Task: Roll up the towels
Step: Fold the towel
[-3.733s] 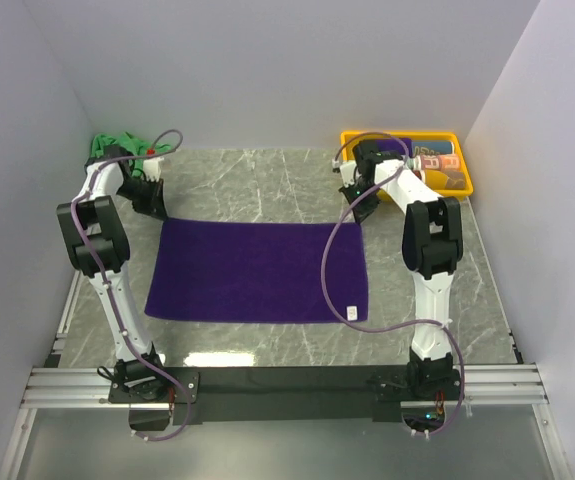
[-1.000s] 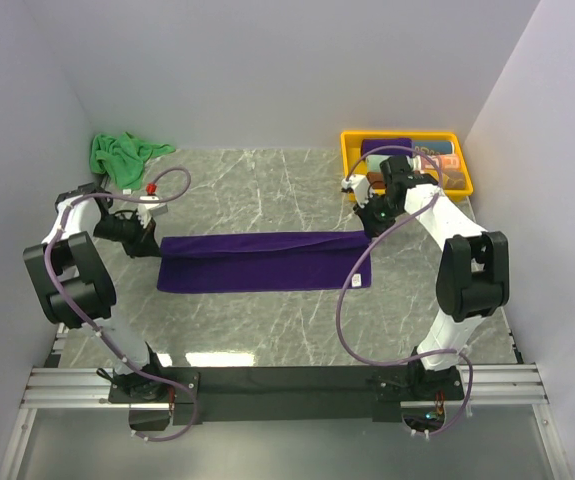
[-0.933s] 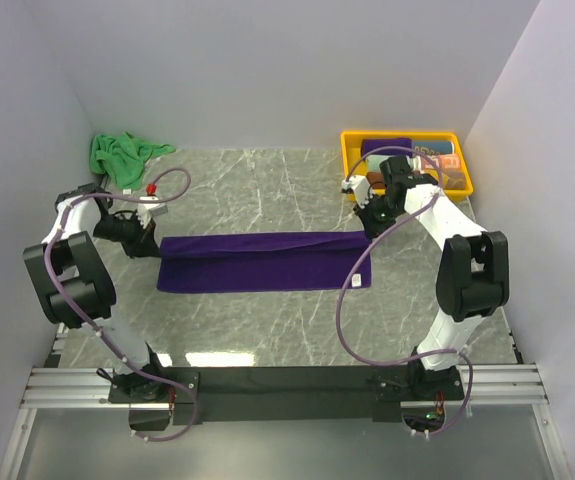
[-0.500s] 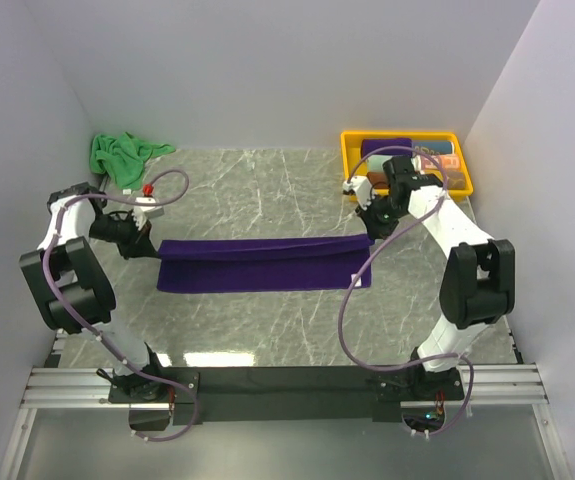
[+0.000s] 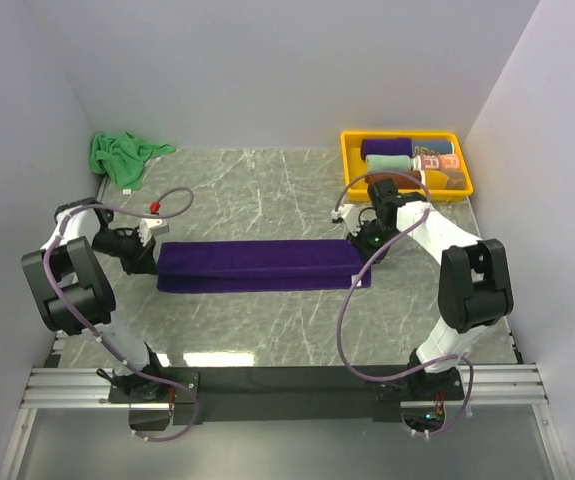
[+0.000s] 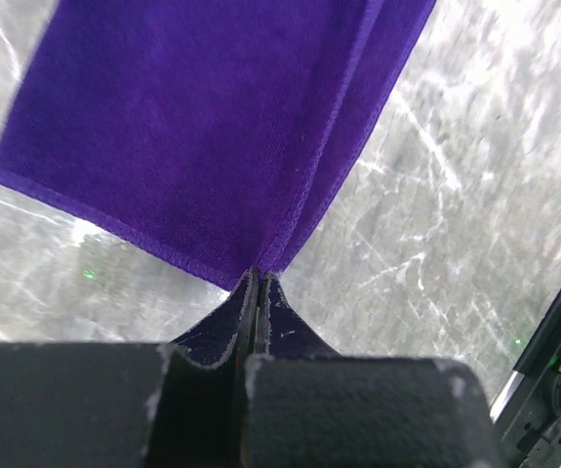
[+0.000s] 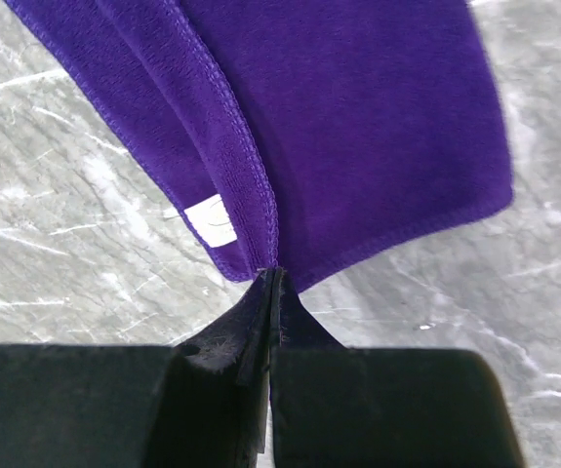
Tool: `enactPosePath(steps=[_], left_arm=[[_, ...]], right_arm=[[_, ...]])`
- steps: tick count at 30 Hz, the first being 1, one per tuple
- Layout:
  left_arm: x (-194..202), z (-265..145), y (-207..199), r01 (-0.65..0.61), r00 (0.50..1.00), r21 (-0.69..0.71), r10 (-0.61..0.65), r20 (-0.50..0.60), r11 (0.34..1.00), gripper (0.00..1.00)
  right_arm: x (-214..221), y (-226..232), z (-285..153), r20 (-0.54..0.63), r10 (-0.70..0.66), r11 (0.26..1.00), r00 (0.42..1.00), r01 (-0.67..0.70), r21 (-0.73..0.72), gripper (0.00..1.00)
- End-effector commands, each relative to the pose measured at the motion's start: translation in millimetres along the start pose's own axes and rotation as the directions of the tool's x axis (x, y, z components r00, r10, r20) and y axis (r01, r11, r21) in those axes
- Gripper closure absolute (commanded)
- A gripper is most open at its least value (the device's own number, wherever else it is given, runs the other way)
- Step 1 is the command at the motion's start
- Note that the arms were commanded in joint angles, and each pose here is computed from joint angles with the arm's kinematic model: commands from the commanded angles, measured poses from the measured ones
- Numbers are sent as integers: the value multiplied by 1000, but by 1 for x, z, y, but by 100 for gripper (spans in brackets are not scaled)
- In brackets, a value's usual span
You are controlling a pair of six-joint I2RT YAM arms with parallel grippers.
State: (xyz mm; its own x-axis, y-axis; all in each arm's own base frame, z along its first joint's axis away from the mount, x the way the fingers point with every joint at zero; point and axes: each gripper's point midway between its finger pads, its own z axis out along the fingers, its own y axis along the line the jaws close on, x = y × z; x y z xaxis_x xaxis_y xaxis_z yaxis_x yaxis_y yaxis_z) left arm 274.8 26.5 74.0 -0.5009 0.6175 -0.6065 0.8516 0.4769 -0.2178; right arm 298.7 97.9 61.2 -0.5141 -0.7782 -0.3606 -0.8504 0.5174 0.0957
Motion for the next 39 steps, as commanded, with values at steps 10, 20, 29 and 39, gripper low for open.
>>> enactPosePath(steps=[10,20,29,39], left_arm=[[16,7,-4,-16,999,-25,15,-37,1000,99],[15,3,-1,-24,999,-40,22,-46,999,99],[6,-3,3,-19,1000,-44,18,-25,999,99],[5,-6,0,-31,999,-25,30,-26,999,99]], right_arm=[[-1,-3,1,-6,-33,999,999,33,28,100],[-2,-1,-3,1,-44,999,999,44,27,100],[-6,6,-19,23,-65,998,998,64,19,100],[5,11,-13,7,-58,998,998,58,-1,100]])
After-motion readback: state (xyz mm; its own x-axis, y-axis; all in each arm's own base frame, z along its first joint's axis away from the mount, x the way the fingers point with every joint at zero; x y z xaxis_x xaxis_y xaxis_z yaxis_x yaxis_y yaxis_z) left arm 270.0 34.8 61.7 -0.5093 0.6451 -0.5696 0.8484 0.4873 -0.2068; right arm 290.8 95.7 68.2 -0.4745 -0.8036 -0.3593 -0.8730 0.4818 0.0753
